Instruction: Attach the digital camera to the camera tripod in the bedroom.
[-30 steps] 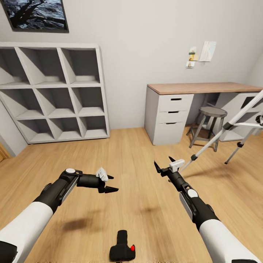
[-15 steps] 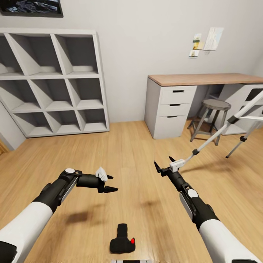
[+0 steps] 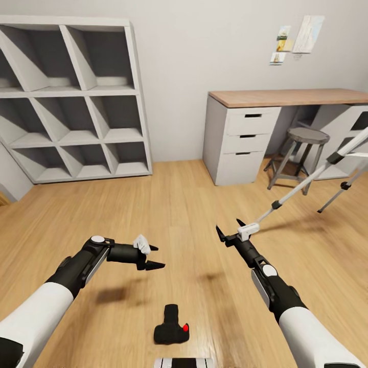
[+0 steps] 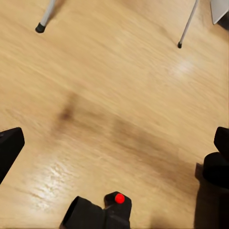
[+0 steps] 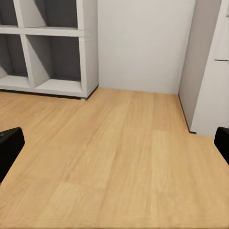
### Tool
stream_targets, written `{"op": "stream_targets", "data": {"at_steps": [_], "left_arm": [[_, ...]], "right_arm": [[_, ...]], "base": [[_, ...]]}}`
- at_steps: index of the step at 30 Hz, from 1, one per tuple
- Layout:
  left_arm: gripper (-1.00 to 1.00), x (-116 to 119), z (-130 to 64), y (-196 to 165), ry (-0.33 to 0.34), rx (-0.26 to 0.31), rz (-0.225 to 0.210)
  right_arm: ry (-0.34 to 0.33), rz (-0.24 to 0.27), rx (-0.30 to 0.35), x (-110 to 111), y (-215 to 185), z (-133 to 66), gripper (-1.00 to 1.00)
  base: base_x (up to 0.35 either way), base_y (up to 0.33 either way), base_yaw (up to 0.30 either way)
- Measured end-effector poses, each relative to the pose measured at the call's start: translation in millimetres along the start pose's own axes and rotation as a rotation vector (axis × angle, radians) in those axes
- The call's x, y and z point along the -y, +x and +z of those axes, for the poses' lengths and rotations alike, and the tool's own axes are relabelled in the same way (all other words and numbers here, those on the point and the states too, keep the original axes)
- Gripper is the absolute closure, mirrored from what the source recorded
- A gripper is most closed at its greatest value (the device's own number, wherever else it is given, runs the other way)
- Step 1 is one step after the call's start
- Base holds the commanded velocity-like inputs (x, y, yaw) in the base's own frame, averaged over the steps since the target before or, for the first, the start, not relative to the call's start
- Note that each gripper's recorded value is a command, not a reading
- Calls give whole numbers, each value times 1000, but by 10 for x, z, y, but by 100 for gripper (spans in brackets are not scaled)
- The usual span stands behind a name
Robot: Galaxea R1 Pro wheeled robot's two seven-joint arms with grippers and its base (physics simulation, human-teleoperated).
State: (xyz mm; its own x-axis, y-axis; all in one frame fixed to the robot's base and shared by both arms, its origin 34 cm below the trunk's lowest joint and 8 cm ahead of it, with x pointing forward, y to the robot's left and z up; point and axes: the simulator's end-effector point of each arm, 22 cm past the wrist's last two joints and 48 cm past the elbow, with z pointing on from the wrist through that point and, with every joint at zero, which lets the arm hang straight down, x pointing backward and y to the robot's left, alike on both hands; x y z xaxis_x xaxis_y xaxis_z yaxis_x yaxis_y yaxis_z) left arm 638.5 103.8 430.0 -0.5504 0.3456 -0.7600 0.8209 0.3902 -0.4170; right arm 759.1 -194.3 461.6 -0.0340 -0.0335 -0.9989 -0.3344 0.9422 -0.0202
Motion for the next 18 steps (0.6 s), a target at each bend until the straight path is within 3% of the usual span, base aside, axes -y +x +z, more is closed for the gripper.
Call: {"op": "stream_targets", "data": {"at_steps": [6,12,15,18], "left_arm": [[-100,-42,66,116,10,-6,-8],[-100,-61,114,193,32,6,29],[-100,206,109,226,166,21,83],[-100,381,104,280,260,25,107]], "right_arm": [[0,9,-22,-5,169,-4,-100],[5,20,-35,-6,316,-6,-100],[33,25,-26,55,325,10,-100],[79,25,-21,159,339,21,-100]], "base": [[0,0,0],[0,0,0],[0,0,0],[0,0,0]]}}
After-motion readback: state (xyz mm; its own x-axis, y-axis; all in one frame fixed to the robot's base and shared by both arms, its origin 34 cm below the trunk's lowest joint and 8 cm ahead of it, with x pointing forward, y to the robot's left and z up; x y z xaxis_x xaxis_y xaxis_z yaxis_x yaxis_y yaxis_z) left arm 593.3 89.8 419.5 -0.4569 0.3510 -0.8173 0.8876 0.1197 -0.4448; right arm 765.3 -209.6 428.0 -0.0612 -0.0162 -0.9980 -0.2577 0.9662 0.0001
